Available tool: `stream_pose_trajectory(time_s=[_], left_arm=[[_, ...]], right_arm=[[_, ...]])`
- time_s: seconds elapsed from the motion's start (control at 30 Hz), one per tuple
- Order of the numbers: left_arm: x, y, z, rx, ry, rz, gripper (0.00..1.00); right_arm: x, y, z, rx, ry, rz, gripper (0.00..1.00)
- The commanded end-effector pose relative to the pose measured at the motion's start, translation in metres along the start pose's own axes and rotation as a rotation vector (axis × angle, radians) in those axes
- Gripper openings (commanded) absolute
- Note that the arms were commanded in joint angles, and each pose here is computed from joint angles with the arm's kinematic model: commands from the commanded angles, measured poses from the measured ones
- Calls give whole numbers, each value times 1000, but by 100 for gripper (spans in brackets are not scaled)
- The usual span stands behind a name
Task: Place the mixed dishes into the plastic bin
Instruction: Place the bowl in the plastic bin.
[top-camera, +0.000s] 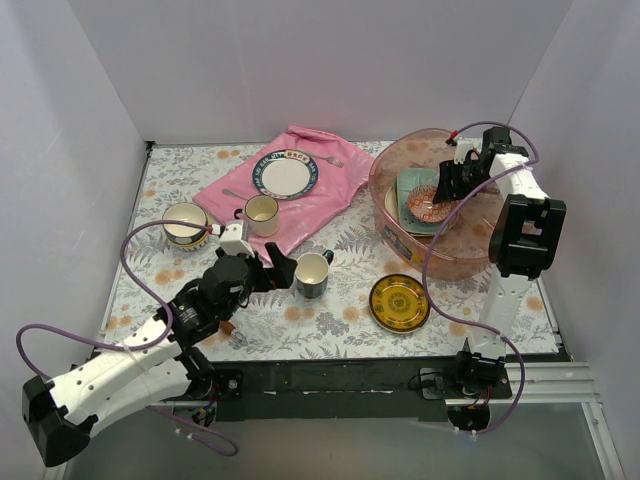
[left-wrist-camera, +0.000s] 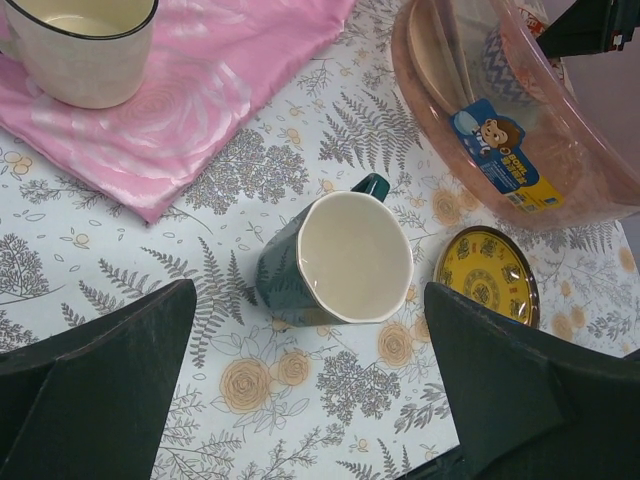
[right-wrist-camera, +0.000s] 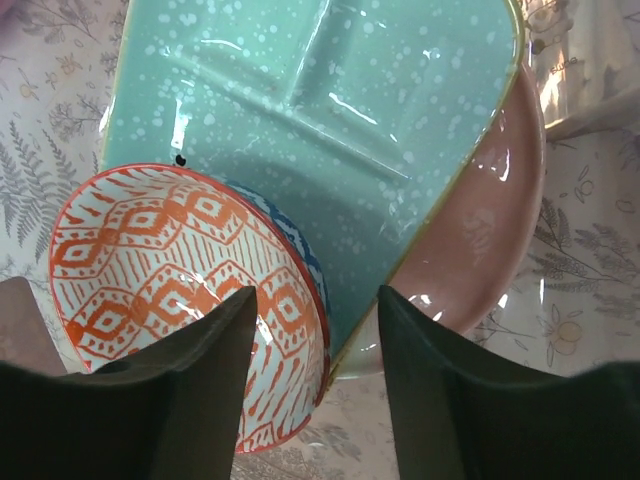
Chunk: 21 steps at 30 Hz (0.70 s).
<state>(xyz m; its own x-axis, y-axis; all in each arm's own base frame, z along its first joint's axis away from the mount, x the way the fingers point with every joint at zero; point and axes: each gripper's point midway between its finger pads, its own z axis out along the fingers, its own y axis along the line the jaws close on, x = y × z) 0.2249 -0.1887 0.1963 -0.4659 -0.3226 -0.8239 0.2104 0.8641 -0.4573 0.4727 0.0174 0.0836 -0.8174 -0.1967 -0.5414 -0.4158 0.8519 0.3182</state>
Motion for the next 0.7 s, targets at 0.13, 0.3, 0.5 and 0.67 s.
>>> stream_pose_trajectory(time_s=[0.13,0.3,0.5,0.67], left_arm=[[-9,2,-6,33,-9,-79,98],[-15,10,-3,1,-2,-85,98],[-30,20,-2,-39,-17,-88,98],[-48,21,-6,-42,-41,-93,98]], right_arm=[[-40,23,-69,97,-144,-108,75],[-47,41,-111,140,-244,-163,82],[-48,99,-159,42,-406,-286,84],[-23,166,-182,-157,-529,-415,88]])
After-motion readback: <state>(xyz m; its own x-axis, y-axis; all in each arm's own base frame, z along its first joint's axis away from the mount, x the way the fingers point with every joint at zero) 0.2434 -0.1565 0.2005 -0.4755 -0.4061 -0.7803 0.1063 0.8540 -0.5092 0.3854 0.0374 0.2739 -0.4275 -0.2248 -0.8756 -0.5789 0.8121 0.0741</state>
